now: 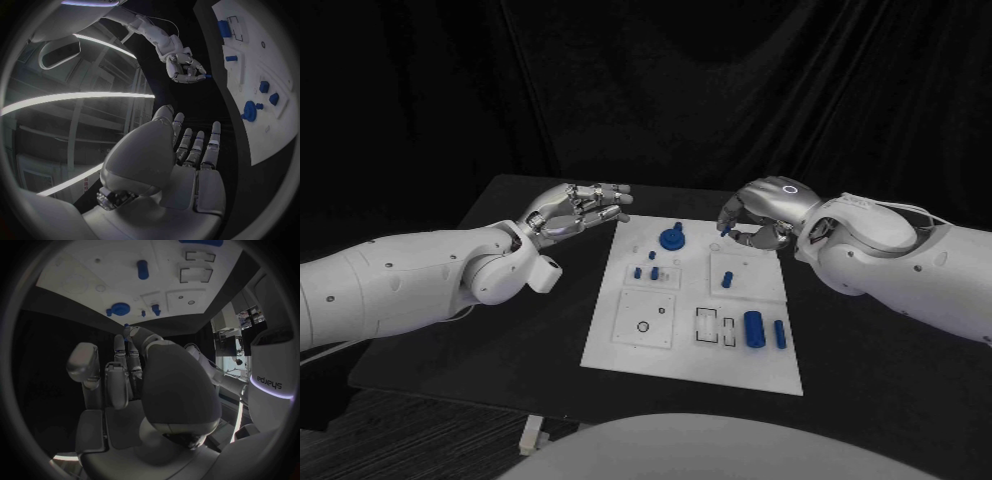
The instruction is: Assemble the parts on the task board
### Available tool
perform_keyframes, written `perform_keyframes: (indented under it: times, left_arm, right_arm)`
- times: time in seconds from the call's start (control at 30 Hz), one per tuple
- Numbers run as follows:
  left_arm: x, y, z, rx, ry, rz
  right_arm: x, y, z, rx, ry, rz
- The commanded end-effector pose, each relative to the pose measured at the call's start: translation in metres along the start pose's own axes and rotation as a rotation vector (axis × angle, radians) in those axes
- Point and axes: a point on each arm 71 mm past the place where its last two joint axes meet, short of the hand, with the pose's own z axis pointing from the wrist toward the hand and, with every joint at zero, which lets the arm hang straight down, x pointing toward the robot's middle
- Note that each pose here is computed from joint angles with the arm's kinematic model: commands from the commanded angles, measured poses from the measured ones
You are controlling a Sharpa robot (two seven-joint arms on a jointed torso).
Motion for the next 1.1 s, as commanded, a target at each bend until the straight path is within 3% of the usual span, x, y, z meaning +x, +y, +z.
perform_keyframes:
  times: [0.03, 0.23, 0.57, 1.1]
  left_arm:
    - [0.0016, -0.0056, 0.0004, 0.084, 0.009, -0.019]
    - [0.001, -0.0056, -0.0009, 0.082, 0.007, -0.019]
    - [-0.0009, -0.0046, -0.0021, 0.075, 0.007, -0.021]
    - [-0.0014, -0.0029, -0.0029, 0.071, 0.007, -0.022]
  right_arm:
    - [-0.001, 0.017, 0.004, -0.022, -0.069, 0.019]
    - [0.02, 0.046, 0.008, -0.074, -0.062, 0.011]
    - [0.052, 0.068, 0.018, -0.106, -0.003, 0.008]
    - [0.075, 0.084, 0.025, -0.111, 0.108, 0.019]
